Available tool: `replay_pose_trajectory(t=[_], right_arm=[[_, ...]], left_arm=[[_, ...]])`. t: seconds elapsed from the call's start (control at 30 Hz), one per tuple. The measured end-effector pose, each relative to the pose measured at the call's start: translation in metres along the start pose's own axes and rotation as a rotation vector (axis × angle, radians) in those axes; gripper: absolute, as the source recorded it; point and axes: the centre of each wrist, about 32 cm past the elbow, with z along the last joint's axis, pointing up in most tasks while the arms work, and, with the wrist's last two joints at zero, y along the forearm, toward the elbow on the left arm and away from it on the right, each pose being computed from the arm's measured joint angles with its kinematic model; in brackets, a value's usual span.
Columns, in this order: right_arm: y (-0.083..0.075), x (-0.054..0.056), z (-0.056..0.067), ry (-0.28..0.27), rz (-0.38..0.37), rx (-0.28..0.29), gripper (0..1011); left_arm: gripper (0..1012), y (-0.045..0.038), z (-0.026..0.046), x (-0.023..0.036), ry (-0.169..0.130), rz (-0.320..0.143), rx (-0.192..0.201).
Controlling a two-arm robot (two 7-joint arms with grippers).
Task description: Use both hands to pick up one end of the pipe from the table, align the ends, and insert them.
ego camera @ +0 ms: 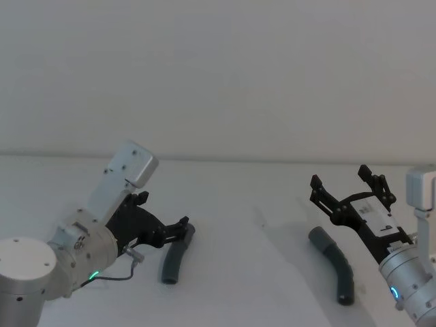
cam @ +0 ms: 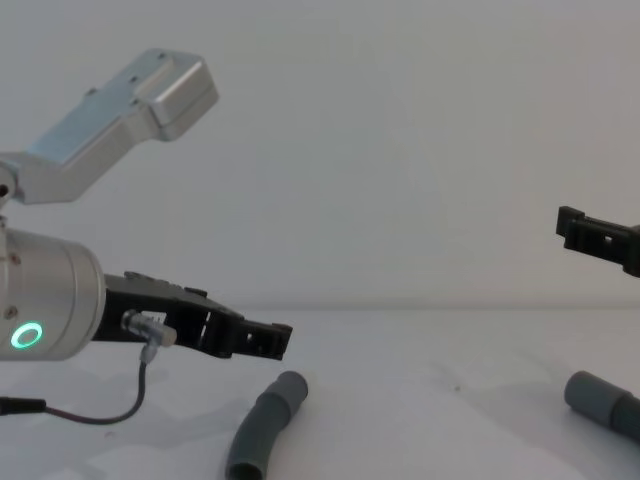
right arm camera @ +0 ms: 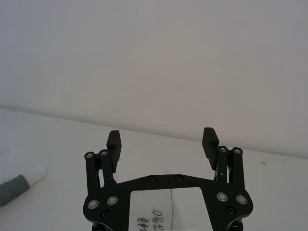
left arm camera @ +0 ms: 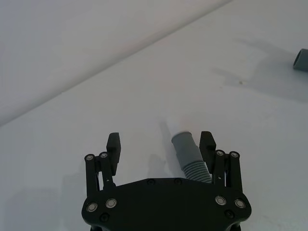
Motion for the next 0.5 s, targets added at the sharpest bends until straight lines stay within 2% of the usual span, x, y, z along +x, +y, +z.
replay_pose_trajectory(t=[0.5], right_arm=[[0.0, 0.0, 0.0, 0.0, 0.0, 0.0, 1001]], left_arm=[[1000, -0.0053, -0.0016, -0.0053, 0.008, -0.01, 0.049]])
